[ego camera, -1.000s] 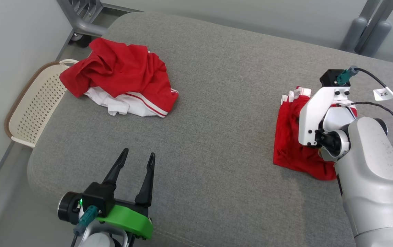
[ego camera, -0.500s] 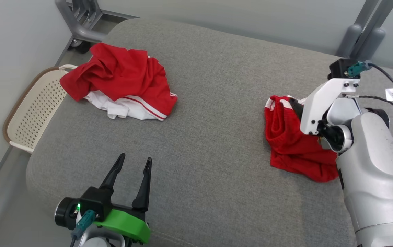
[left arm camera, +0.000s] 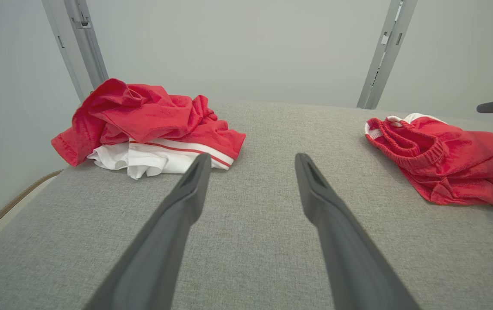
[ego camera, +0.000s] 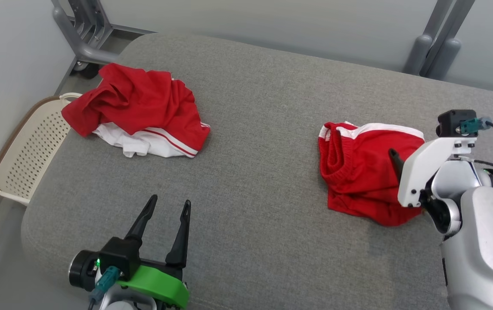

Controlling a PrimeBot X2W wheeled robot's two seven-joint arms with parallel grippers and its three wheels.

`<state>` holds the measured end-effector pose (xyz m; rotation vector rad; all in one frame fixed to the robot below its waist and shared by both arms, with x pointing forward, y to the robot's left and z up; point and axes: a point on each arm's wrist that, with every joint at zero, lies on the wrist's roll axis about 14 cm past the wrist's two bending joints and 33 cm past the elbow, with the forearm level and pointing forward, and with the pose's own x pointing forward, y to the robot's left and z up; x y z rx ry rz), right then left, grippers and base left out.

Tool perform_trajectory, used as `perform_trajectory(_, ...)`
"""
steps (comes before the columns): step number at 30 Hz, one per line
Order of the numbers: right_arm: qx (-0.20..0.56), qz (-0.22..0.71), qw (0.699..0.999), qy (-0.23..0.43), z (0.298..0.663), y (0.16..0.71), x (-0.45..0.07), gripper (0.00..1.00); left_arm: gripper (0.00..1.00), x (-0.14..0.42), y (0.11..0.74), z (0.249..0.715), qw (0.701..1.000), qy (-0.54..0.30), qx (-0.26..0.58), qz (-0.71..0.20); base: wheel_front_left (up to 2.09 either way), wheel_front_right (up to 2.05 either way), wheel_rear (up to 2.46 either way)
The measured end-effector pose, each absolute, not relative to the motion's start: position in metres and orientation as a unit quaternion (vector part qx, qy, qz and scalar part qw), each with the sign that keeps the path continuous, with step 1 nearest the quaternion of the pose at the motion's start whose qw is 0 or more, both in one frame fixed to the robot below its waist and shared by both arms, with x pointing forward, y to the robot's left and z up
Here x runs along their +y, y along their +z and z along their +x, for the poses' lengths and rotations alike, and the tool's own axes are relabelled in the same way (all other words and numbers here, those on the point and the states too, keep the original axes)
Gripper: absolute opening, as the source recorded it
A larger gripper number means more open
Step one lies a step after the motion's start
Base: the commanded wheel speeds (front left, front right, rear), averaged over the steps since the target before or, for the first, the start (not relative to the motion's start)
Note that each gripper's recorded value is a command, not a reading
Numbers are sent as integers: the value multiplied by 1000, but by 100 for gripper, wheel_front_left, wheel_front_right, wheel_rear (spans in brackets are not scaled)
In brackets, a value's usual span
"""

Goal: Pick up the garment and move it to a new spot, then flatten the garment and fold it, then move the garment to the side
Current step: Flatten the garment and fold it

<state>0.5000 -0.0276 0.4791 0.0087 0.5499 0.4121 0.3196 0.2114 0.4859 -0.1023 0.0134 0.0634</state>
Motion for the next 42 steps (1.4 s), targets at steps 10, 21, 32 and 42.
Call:
perform_trajectory(10,291,-25,926,239,452,463,-22,100,100,213,484,320,998,35,10,-55,0,0,0)
perform_trajectory(21,292,-66,925,234,441,455,-31,100,100,213,483,321,998,35,11,-57,0,0,0)
perform_trajectory(32,302,-116,919,226,443,439,-38,100,100,216,481,318,997,44,15,-59,0,0,0)
perform_trajectory(42,310,-138,914,221,443,425,-45,0,100,216,478,319,997,44,20,-60,0,0,0)
